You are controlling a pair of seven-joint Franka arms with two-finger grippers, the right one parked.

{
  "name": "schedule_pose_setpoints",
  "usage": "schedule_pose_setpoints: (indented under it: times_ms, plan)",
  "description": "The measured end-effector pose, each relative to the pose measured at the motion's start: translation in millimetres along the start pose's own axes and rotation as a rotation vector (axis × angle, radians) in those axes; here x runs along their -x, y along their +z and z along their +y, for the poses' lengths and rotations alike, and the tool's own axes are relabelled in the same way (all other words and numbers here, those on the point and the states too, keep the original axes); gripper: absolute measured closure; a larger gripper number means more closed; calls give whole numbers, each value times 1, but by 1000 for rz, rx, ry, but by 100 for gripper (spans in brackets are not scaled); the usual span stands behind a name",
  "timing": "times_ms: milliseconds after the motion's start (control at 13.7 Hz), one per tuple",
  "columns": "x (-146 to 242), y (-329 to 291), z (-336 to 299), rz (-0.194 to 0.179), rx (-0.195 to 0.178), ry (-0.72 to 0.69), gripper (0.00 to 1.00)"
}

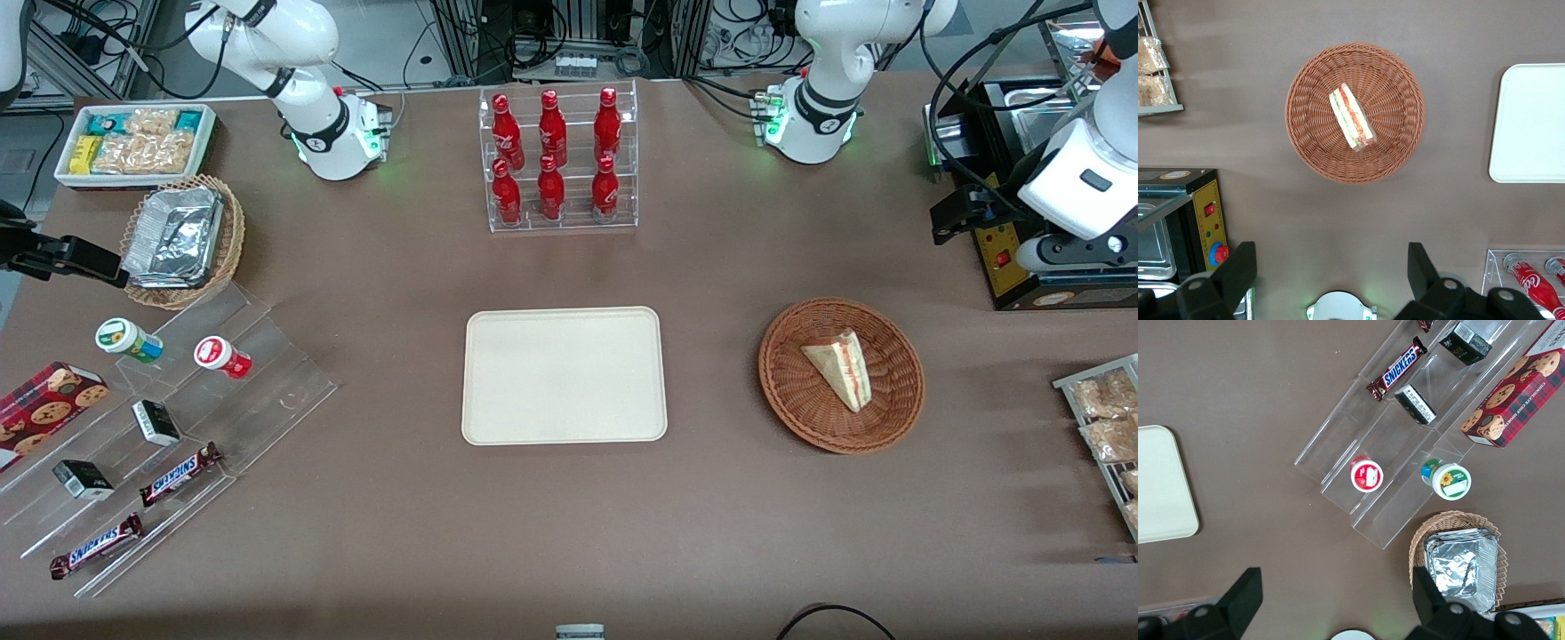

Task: Place sandwich from basket to tray
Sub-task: 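Move the left gripper over the wrapped sandwich in the wicker basket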

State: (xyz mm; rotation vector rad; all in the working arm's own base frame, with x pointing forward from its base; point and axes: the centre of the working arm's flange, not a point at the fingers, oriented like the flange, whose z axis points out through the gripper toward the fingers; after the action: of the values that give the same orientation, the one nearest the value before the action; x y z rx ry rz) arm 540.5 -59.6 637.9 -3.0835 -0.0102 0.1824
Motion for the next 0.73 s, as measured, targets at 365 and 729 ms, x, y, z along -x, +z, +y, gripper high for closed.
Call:
schedule_pose_setpoints:
  times_ms: [365,729]
  plan:
    - [-6,19,1,-27,-3,1,0]
    - [-42,120,-1,34,11,-223,0]
